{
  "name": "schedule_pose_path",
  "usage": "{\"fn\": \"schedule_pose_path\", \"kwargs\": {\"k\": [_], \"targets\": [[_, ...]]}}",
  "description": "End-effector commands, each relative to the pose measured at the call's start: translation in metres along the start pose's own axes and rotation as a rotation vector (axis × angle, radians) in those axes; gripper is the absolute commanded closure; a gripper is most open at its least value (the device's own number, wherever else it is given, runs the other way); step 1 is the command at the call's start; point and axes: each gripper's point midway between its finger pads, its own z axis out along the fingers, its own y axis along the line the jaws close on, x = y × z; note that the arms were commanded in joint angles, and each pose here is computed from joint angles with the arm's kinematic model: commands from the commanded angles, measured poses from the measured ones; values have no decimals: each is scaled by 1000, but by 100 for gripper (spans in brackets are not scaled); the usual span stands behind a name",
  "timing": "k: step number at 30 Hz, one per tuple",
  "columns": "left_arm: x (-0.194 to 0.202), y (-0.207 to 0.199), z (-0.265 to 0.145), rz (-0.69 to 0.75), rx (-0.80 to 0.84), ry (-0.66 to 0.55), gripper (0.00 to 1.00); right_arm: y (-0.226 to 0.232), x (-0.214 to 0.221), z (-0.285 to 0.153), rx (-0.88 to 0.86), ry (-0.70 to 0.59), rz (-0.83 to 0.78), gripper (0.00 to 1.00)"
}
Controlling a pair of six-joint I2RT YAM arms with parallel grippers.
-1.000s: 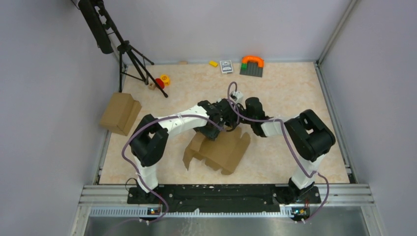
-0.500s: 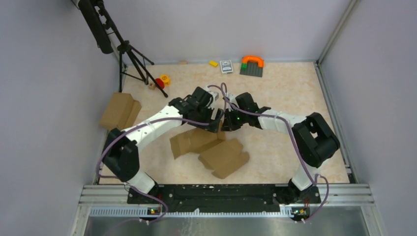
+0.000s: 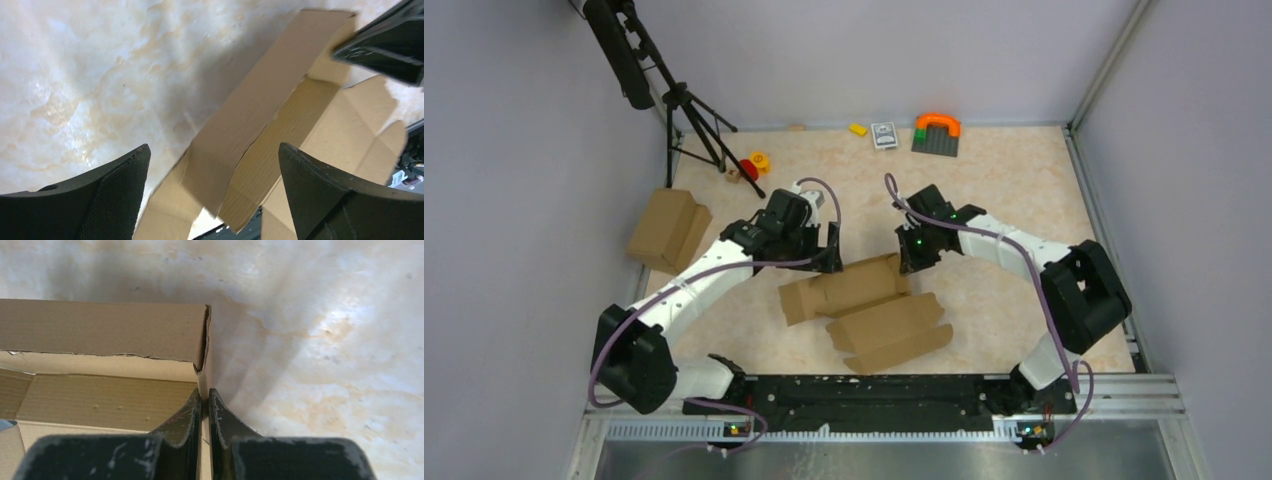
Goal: Fold the paper box
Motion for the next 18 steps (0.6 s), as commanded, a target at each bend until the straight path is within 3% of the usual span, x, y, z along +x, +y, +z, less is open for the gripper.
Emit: {"fn": "schedule_pose_path", "kwargs": {"k": [1,7,18], "targets": [[12,10,5,-68,-4,-26,3,-12,-8,-23,137,10,10,100],[37,7,28,-124,57,33,5,-30,0,-23,245,78,7,100],[45,17,49,-114,23,75,10,-47,3,-1,314,102,17,88]]}}
